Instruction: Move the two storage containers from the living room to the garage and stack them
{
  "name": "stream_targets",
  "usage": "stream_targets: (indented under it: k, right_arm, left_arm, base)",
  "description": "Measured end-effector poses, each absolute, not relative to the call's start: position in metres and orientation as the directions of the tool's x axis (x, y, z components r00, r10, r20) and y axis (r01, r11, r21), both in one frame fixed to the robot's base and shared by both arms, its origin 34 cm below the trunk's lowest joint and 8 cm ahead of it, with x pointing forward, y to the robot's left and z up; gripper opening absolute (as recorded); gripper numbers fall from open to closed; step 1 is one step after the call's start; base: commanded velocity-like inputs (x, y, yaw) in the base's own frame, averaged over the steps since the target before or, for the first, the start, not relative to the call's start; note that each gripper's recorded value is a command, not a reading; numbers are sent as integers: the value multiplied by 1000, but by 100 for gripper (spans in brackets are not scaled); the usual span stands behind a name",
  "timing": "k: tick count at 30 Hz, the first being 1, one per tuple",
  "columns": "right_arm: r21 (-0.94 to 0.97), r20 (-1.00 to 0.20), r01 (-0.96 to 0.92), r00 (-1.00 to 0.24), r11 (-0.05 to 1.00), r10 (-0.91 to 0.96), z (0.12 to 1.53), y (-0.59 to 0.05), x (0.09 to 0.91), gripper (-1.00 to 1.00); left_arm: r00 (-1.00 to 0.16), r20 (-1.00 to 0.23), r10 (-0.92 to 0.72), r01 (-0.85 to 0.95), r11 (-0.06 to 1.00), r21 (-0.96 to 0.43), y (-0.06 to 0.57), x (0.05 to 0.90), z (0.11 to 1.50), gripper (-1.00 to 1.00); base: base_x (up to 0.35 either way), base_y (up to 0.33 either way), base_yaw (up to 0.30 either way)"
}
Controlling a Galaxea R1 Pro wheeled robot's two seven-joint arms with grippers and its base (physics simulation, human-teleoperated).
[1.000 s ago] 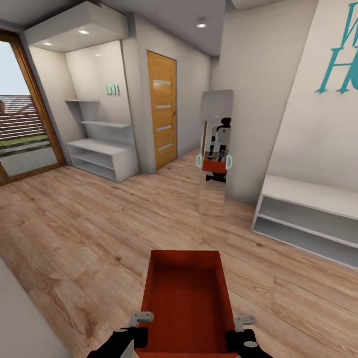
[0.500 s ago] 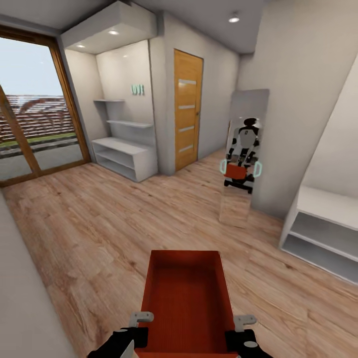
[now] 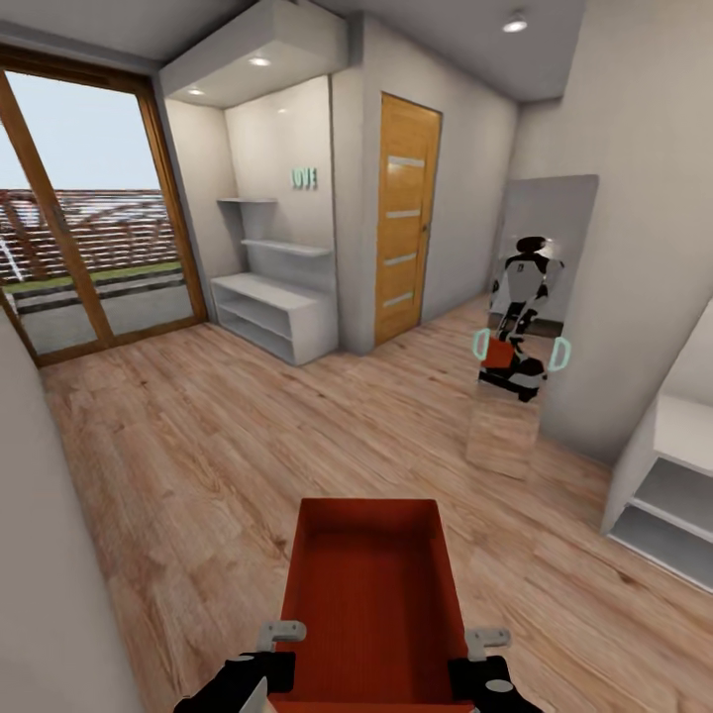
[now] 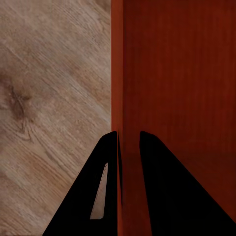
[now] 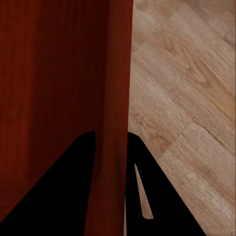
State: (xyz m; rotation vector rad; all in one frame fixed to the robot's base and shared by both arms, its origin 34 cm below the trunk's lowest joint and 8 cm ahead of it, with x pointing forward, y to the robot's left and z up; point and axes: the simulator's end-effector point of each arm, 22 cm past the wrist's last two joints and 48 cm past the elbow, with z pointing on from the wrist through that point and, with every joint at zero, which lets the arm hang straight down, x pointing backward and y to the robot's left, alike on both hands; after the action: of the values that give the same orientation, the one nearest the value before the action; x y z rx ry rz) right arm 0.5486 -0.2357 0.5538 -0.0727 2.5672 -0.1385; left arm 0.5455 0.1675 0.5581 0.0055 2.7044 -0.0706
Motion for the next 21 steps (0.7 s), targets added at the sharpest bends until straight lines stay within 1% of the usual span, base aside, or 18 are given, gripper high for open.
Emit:
stream_targets:
  k: [21]
  right_arm:
    - [-114, -536, -22, -840, 993, -80, 554, -236, 549, -100]
  left_arm:
    - [-906, -423, -7, 15, 999, -49, 168, 546, 558, -100]
  base:
    - [320, 0, 0]
